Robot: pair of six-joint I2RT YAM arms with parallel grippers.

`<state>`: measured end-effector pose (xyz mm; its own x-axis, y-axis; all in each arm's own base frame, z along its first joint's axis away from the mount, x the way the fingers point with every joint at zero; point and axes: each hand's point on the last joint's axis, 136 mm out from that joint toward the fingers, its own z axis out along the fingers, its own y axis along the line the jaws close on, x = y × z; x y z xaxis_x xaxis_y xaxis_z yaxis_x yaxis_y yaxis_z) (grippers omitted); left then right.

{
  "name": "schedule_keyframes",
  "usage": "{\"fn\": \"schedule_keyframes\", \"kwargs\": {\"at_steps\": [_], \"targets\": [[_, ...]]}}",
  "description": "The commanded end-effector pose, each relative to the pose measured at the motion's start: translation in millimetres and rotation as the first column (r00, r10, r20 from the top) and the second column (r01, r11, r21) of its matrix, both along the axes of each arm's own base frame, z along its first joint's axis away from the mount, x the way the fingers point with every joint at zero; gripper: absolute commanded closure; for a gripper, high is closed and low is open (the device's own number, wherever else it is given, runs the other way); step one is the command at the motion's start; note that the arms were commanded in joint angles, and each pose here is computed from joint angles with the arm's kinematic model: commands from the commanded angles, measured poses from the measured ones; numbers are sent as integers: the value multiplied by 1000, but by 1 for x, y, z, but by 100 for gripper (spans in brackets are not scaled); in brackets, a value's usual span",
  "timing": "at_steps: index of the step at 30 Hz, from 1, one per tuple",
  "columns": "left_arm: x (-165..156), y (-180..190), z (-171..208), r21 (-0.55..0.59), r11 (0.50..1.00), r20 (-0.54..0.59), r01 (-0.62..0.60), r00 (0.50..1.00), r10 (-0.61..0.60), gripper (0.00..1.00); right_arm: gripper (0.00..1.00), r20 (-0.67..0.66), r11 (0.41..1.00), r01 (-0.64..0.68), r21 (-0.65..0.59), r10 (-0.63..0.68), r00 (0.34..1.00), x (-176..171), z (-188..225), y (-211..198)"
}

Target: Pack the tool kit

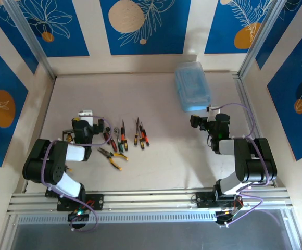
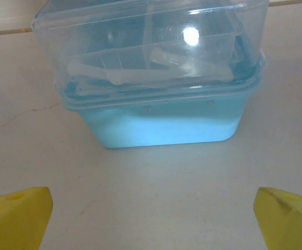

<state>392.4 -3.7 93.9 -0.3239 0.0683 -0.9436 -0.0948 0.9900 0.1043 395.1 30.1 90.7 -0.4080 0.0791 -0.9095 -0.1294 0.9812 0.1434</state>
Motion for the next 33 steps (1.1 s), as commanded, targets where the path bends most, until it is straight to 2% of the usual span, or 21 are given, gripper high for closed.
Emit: {"fn": "schedule_keyframes", "kwargs": {"at_steps": [1,33], "targets": [[1,2,1,-2,1000,13,6,1000,-6,0,1,21,1000,-2,-2,2,1000,1,3,0],[1,2,0,-5,1000,8,6,1000,-6,0,1,14,1000,-4,4,4,1000,2,2,0]]}}
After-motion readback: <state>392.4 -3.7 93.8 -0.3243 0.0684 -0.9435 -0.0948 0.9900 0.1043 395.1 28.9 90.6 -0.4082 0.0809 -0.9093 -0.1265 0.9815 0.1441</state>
